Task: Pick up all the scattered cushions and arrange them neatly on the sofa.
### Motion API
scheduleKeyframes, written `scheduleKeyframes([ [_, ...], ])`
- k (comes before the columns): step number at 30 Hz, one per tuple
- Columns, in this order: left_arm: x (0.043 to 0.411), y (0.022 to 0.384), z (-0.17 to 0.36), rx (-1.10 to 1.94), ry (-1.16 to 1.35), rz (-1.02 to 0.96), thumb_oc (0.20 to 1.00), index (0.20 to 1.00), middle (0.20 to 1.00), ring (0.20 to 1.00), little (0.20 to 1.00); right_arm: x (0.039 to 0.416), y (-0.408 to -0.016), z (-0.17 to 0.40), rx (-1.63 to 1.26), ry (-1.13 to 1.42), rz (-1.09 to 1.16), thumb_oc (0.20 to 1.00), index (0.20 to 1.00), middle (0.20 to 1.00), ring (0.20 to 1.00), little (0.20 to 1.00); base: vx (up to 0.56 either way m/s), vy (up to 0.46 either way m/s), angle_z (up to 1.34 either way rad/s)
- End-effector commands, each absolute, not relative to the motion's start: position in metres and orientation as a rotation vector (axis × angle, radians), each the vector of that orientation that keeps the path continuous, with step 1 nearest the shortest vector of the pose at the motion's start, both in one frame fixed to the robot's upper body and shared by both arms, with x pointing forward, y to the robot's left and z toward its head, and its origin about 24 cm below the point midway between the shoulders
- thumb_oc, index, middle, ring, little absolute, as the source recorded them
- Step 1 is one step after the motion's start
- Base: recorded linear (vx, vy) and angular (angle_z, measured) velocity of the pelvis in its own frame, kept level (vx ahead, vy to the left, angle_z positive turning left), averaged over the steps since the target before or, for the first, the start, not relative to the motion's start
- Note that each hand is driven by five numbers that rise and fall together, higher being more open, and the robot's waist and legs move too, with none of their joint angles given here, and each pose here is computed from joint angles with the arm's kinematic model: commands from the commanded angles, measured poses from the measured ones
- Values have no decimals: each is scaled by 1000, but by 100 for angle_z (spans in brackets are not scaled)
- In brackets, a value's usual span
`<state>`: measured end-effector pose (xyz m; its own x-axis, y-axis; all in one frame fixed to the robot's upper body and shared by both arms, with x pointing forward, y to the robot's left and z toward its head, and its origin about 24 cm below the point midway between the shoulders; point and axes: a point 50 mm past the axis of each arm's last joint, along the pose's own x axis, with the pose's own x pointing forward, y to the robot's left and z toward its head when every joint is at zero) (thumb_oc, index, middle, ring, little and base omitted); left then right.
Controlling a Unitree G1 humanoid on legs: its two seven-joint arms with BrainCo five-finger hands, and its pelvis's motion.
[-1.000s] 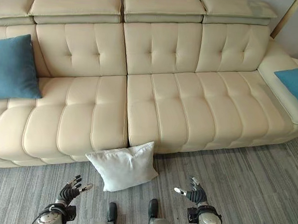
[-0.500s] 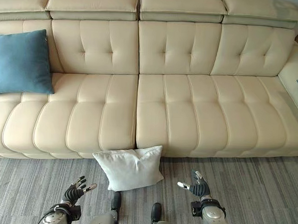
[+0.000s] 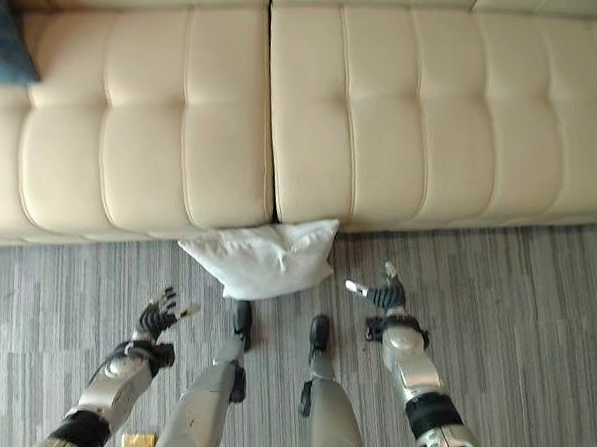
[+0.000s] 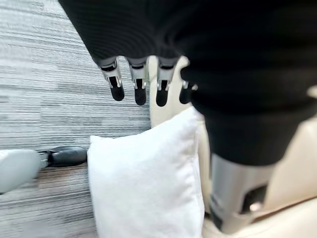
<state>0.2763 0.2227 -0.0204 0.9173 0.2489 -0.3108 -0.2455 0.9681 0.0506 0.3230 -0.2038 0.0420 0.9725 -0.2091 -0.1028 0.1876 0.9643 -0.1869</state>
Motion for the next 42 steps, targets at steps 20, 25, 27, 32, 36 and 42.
scheduleKeyframes([
  [20,364,212,136,40,-244,337,1000,1000,1000,1000,1000,377,-173,214,19,-464,-225,1000,1000,1000,1000,1000,5,-12,7],
  [25,376,188,197,101,-458,318,1000,1000,1000,1000,1000,375,-143,264,46,-637,-120,1000,1000,1000,1000,1000,12,-7,2],
  [27,376,185,220,159,-553,347,1000,1000,1000,1000,1000,372,-137,276,62,-691,-94,1000,1000,1000,1000,1000,0,-5,2],
  [32,372,186,243,253,-664,449,1000,1000,1000,1000,1000,366,-131,285,82,-756,-67,1000,1000,1000,1000,1000,-1,-14,7],
  [36,374,181,246,231,-672,434,1000,1000,1000,1000,1000,366,-120,282,149,-742,1,1000,1000,1000,1000,1000,-1,-5,10],
  [42,376,116,266,18,-703,102,200,200,200,200,200,368,-89,295,165,-741,150,200,200,200,200,200,1,-1,1],
])
